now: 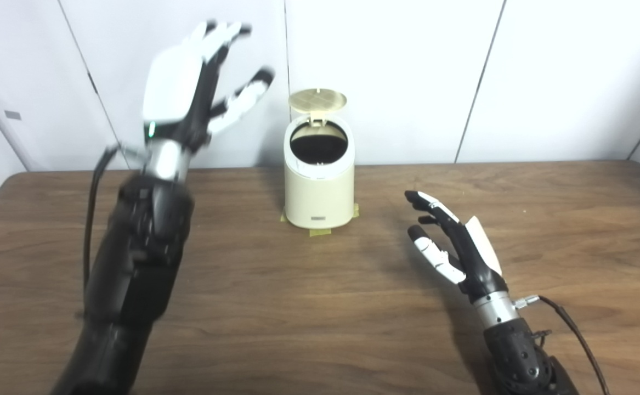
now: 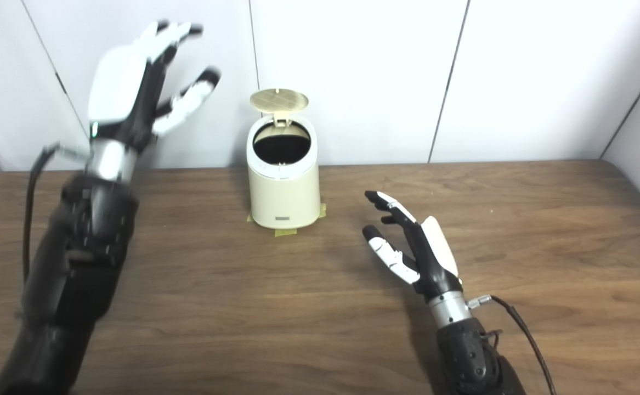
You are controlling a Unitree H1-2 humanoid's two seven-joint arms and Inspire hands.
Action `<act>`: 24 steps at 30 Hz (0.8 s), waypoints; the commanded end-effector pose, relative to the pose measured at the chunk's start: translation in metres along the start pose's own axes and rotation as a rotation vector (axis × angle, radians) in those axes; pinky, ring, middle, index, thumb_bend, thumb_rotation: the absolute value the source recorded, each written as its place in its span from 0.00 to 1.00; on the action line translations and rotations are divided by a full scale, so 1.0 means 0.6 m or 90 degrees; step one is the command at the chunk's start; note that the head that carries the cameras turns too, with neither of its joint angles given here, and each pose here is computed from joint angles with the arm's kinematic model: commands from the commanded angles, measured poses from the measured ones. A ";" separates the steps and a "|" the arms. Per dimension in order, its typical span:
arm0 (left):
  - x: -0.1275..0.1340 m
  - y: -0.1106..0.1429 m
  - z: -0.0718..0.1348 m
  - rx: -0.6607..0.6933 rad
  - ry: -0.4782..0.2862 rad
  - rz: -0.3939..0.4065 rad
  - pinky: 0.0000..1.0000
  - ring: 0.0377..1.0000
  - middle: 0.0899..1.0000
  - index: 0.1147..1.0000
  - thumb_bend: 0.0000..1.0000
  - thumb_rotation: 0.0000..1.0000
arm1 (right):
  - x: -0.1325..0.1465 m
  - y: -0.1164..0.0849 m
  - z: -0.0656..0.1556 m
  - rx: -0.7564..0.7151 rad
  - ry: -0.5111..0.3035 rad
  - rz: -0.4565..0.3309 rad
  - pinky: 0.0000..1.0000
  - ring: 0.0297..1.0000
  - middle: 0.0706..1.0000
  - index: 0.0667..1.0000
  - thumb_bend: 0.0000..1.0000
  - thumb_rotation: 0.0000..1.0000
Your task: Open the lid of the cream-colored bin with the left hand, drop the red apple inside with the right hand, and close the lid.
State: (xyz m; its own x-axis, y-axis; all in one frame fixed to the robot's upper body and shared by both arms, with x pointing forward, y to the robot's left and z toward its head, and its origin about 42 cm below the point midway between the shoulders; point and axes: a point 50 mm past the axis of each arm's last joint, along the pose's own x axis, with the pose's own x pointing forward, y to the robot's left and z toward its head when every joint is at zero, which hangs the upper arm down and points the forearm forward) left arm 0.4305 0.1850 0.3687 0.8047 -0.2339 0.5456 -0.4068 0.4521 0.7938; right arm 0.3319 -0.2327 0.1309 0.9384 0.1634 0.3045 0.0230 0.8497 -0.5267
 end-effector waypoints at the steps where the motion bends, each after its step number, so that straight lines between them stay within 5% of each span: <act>1: 0.048 0.041 0.034 0.025 -0.024 0.032 1.00 0.98 0.86 0.82 0.67 1.00 | 0.010 -0.007 0.004 -0.006 -0.021 -0.011 0.72 0.82 0.83 0.84 0.31 0.88; 9: 0.111 0.044 0.104 0.041 -0.014 -0.057 1.00 1.00 0.86 0.82 0.70 1.00 | 0.009 -0.007 0.004 -0.012 -0.022 -0.009 0.72 0.82 0.83 0.83 0.34 0.94; 13: 0.139 0.024 0.118 0.089 0.025 -0.212 1.00 1.00 0.90 0.83 0.83 1.00 | 0.009 -0.005 0.004 -0.007 -0.021 -0.008 0.71 0.81 0.83 0.83 0.34 0.93; 16: 0.145 0.003 0.113 0.113 0.045 -0.269 1.00 0.99 0.89 0.79 0.90 1.00 | 0.009 -0.004 0.005 -0.007 -0.018 -0.004 0.71 0.81 0.83 0.83 0.33 0.91; 21: 0.146 -0.025 0.100 0.093 0.066 -0.288 1.00 0.90 0.85 0.83 0.92 1.00 | 0.008 -0.003 0.007 -0.004 -0.015 -0.001 0.72 0.81 0.82 0.82 0.34 0.89; 24: 0.146 -0.035 0.094 0.099 0.068 -0.288 1.00 0.99 0.90 0.81 0.90 1.00 | 0.008 -0.003 0.008 -0.005 -0.015 0.001 0.71 0.81 0.82 0.82 0.33 0.88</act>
State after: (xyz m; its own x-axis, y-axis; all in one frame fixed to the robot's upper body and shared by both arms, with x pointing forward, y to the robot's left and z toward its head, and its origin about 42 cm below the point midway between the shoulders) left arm 0.4853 0.1113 0.3842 0.9613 -0.2755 0.0069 0.0436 0.1768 0.9833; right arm 0.3325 -0.2319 0.1309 0.9388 0.1776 0.2952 0.0106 0.8416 -0.5400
